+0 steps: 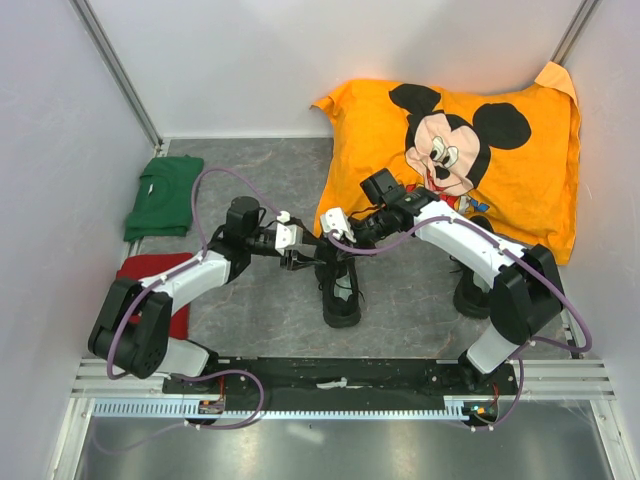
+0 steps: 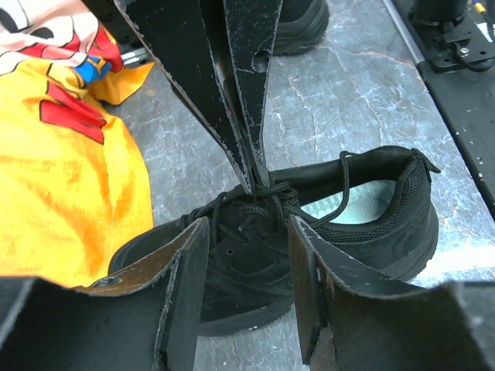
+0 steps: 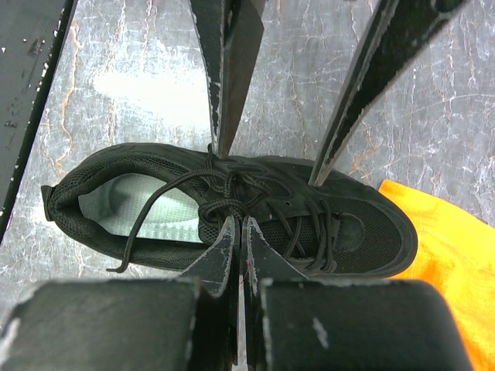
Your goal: Tie the shoes
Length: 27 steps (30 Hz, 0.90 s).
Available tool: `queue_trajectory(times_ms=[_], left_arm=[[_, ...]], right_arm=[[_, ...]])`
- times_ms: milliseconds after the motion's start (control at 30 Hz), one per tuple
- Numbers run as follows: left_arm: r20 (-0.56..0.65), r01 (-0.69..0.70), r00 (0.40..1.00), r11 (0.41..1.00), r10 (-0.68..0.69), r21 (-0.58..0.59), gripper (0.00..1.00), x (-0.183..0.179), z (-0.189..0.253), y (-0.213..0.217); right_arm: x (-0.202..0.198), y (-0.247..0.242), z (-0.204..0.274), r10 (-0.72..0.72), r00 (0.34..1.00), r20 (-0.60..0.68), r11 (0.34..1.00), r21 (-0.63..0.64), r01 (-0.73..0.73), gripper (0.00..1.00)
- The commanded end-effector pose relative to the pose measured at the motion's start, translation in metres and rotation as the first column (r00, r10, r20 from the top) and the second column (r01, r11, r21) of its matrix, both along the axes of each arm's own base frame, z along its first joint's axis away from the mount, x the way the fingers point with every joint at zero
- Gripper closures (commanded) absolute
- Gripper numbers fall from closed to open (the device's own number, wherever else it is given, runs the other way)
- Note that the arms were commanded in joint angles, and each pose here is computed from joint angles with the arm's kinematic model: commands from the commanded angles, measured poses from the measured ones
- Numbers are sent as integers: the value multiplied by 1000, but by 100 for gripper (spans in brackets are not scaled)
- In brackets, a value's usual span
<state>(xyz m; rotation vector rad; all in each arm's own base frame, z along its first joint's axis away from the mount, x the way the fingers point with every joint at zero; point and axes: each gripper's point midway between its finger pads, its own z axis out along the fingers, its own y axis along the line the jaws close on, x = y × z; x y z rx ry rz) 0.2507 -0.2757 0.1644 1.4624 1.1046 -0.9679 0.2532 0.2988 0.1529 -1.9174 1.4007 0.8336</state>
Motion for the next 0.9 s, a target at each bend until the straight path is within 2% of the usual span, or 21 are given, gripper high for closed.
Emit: queue_trajectory(times_ms=[0, 400, 533, 667, 700, 867], left_arm=[[61, 86, 995, 996, -84, -29, 48, -3, 13, -8], [-10, 131, 991, 991, -132, -39, 54, -4, 10, -16], [-29, 131, 991, 991, -132, -36, 60, -2, 6, -17], [-48, 136, 989, 990, -138, -35, 62, -2, 4, -18], [-49, 139, 989, 990, -141, -34, 64, -2, 3, -19], [-53, 142, 988, 989, -143, -36, 87, -2, 6, -19]], right_arm=[[-4, 10, 17, 56, 998, 39, 997, 56, -59, 100], [-3, 11, 18, 62, 997, 52, 996, 54, -64, 100], [-2, 11, 18, 61, 997, 53, 996, 54, -64, 100], [-3, 11, 18, 62, 997, 54, 996, 55, -65, 100], [-3, 11, 19, 62, 996, 56, 996, 56, -66, 100], [-2, 9, 17, 52, 997, 57, 998, 45, -54, 100]])
